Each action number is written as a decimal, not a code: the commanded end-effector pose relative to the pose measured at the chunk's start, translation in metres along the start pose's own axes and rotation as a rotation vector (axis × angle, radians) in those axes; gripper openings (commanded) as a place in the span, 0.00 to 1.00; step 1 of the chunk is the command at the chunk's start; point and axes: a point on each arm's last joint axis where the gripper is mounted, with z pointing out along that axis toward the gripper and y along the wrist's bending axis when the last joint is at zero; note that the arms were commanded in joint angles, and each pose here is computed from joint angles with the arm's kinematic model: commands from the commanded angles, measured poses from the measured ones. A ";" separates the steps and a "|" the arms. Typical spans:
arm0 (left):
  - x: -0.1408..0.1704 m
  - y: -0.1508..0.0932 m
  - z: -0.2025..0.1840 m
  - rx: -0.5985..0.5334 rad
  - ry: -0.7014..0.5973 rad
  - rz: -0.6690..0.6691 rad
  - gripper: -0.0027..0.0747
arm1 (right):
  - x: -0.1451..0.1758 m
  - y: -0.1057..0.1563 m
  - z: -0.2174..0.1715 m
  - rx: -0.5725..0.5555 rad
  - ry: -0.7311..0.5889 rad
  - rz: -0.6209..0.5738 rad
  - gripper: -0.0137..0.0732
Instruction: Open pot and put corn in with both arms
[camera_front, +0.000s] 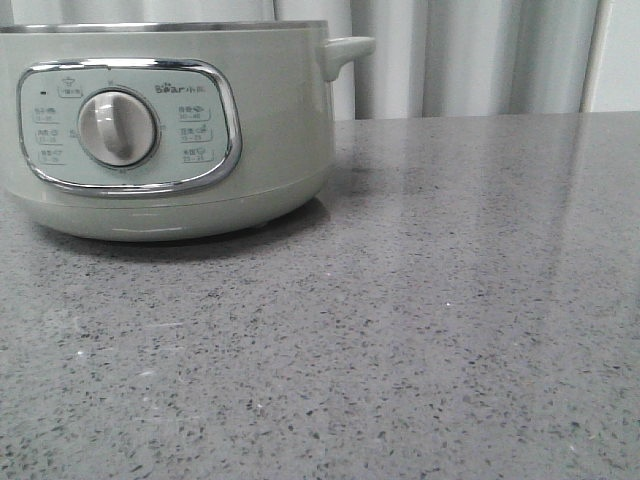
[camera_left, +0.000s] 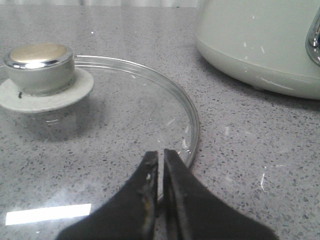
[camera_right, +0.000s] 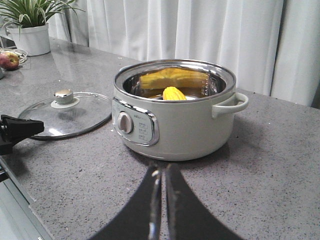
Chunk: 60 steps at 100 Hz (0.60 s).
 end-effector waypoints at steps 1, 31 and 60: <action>0.002 0.000 0.000 0.008 -0.060 -0.014 0.01 | -0.015 -0.002 -0.002 0.020 -0.098 -0.011 0.10; 0.002 0.000 0.000 0.008 -0.060 -0.014 0.01 | -0.015 -0.002 -0.002 0.020 -0.098 -0.011 0.10; 0.002 0.000 0.000 0.008 -0.060 -0.014 0.01 | 0.044 -0.023 0.022 0.313 -0.064 -0.025 0.10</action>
